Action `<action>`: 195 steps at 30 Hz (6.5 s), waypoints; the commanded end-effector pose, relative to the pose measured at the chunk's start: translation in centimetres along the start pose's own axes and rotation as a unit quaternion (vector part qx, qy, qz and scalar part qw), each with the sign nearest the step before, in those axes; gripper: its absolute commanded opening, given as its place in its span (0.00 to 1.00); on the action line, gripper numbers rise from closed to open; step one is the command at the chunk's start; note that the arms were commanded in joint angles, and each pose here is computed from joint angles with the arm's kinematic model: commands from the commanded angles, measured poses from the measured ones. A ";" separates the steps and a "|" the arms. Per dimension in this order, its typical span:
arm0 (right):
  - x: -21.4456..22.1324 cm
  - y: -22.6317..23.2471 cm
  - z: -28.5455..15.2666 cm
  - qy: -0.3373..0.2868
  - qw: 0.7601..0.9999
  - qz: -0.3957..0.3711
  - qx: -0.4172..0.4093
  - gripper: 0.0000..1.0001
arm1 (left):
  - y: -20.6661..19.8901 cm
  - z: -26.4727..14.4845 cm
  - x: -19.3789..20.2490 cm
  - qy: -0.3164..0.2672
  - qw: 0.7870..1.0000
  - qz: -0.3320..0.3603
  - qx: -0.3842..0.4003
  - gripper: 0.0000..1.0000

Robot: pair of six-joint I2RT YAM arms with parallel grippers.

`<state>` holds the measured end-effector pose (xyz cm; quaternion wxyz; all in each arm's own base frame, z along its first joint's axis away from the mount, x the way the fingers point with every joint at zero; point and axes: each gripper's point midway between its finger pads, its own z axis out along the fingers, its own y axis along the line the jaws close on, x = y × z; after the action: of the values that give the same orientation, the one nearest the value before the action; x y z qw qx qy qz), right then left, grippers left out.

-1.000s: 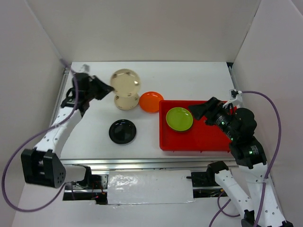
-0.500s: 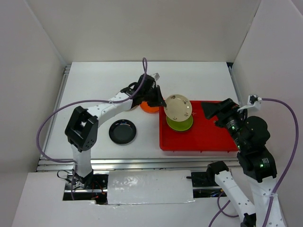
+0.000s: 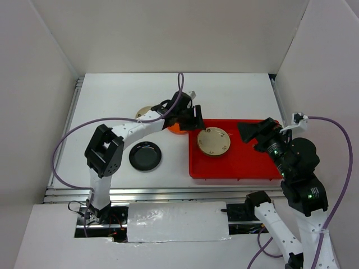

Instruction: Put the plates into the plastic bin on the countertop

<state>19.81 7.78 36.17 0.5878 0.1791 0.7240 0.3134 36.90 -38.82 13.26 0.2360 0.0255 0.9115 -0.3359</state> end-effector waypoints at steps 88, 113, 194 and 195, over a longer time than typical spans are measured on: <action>-0.2 2.7 -0.6 0.004 0.997 -0.013 -0.070 1.00 | -2.7 1.3 -2.6 -0.066 0.996 0.059 -0.027 0.00; 1.9 4.5 -0.2 0.052 0.988 -0.029 -0.142 1.00 | 16.1 -8.0 -11.7 -0.196 0.965 -0.035 -0.170 0.99; 0.6 4.0 -1.0 0.030 0.992 -0.038 -0.113 1.00 | -4.0 -0.6 -3.3 -0.096 0.990 0.101 -0.005 0.99; 0.7 3.9 -0.9 0.031 0.992 -0.039 -0.112 1.00 | -6.2 -3.1 -3.6 -0.122 0.985 0.119 0.008 0.99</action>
<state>18.65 11.01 36.93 0.5784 0.0882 0.7183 0.3766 38.63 -40.46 12.03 0.3032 0.0783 0.9048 -0.2885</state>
